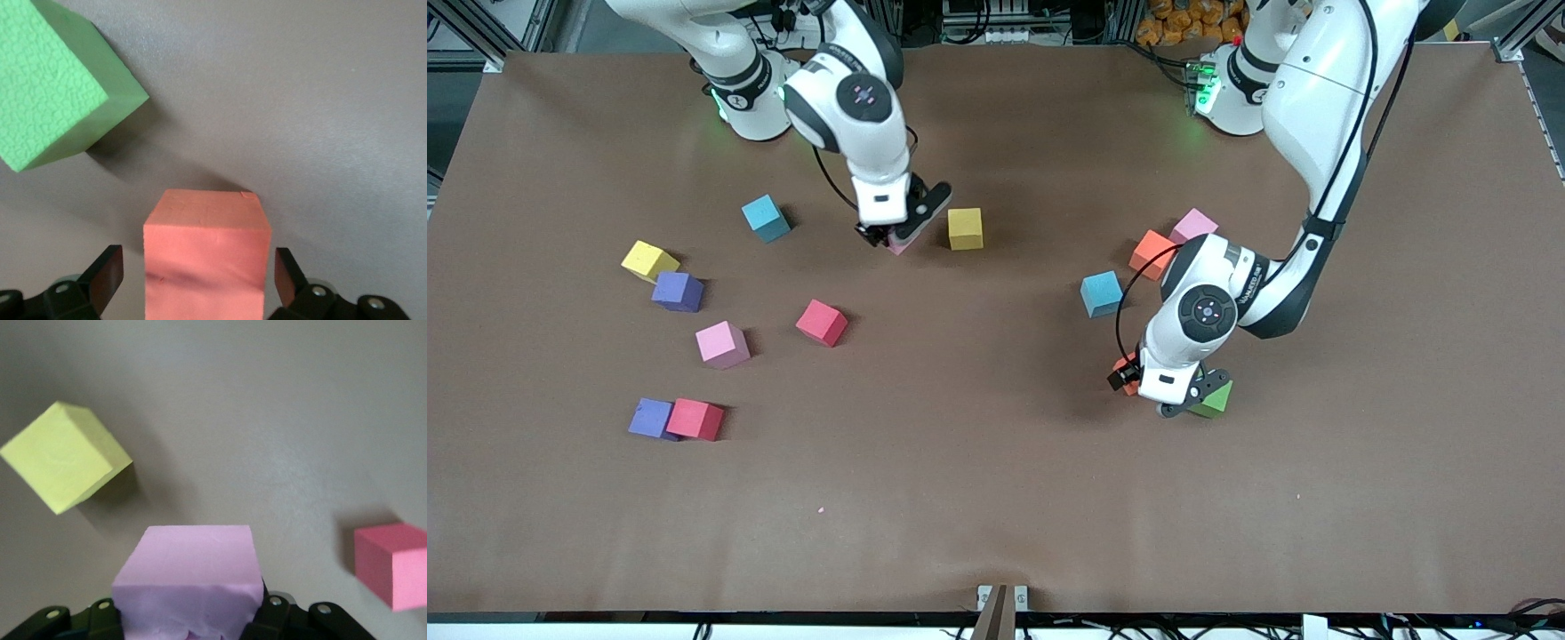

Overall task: Form number 2 with 11 blocks
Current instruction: 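Place lavender beside yellow with the right gripper while the left gripper grasps orange, then release lavender and lift the right gripper while the left gripper holds orange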

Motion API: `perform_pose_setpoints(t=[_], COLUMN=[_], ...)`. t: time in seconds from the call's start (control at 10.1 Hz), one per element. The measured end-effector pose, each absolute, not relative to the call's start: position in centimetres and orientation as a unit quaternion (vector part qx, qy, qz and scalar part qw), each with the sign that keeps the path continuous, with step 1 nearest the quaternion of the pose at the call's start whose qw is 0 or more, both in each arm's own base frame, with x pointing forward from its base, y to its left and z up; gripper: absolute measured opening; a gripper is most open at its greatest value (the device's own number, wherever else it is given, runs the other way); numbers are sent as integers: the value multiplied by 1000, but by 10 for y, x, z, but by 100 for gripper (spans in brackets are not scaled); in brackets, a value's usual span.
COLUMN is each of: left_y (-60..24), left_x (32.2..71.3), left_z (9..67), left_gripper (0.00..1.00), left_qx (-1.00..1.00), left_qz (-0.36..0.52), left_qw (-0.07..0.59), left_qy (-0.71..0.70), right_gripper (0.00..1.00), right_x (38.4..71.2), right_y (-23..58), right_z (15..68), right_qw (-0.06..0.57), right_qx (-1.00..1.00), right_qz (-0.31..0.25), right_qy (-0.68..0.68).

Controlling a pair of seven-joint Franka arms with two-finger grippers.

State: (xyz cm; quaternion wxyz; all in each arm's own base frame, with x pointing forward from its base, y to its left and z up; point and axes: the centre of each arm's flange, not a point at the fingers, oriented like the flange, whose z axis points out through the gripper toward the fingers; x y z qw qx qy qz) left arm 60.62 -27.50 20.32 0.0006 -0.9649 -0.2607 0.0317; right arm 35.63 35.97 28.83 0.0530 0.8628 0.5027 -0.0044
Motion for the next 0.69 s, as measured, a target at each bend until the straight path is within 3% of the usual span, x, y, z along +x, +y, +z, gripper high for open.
perform_pose_setpoints(t=[0.4, 0.5, 0.69], left_y=[-276, -276, -275], left_x=[602, 602, 604], left_z=[189, 189, 191], left_gripper=[100, 91, 63], left_qx=[-965, -965, -965], left_qz=[41, 40, 38], left_qw=[4, 4, 2], left_qy=[-259, -259, -261], right_gripper=[63, 63, 63], right_x=[320, 316, 321], right_y=[383, 388, 391], right_z=[239, 230, 215], right_qw=[41, 46, 38], right_qx=[783, 764, 741], right_qz=[-10, -4, -3], right_qy=[620, 643, 671])
